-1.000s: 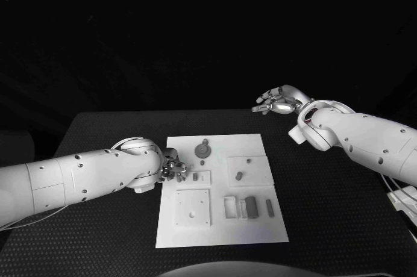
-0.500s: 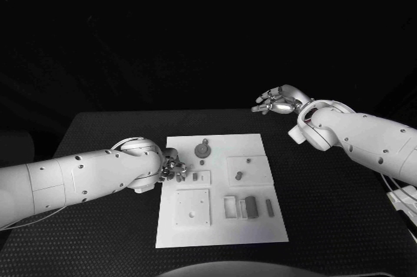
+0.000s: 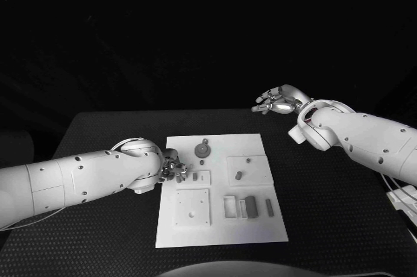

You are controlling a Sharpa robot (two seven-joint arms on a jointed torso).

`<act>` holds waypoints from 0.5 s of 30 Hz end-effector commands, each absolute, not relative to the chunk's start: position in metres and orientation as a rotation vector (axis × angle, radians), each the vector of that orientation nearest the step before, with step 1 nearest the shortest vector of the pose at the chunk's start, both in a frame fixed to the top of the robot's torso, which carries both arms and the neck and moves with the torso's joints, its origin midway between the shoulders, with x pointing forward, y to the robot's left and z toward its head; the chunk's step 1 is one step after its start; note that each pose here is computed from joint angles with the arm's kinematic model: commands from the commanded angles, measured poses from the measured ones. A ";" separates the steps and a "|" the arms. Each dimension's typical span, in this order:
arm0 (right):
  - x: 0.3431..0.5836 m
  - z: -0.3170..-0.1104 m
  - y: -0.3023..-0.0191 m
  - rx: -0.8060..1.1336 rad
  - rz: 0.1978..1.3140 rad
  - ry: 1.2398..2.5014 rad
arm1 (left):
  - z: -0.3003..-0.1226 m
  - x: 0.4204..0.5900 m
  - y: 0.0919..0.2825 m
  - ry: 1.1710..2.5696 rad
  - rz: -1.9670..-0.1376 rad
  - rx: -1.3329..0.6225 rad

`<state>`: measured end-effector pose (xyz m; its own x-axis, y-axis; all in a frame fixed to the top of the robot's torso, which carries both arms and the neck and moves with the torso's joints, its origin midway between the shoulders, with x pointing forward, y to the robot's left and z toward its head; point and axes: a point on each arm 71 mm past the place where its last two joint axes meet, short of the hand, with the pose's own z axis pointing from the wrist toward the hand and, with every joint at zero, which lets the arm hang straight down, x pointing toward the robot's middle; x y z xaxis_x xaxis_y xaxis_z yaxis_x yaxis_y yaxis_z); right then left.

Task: Assemble the parts on the task board

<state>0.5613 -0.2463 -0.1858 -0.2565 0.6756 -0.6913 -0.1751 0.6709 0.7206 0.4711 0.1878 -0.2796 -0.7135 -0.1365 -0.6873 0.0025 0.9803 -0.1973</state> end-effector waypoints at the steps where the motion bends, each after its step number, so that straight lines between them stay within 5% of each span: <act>1: 0.561 -0.186 -0.245 0.407 0.863 1.652 | -0.281 0.469 0.186 2.364 -0.242 -0.087; 15: 0.561 -0.187 -0.245 0.409 0.863 1.653 | -0.281 0.470 0.188 2.359 -0.235 -0.097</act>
<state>0.5611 -0.2464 -0.1865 -0.2574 0.6757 -0.6908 -0.1739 0.6708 0.7210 0.4710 0.1887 -0.2805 -0.7141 -0.1378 -0.6863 -0.0004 0.9805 -0.1964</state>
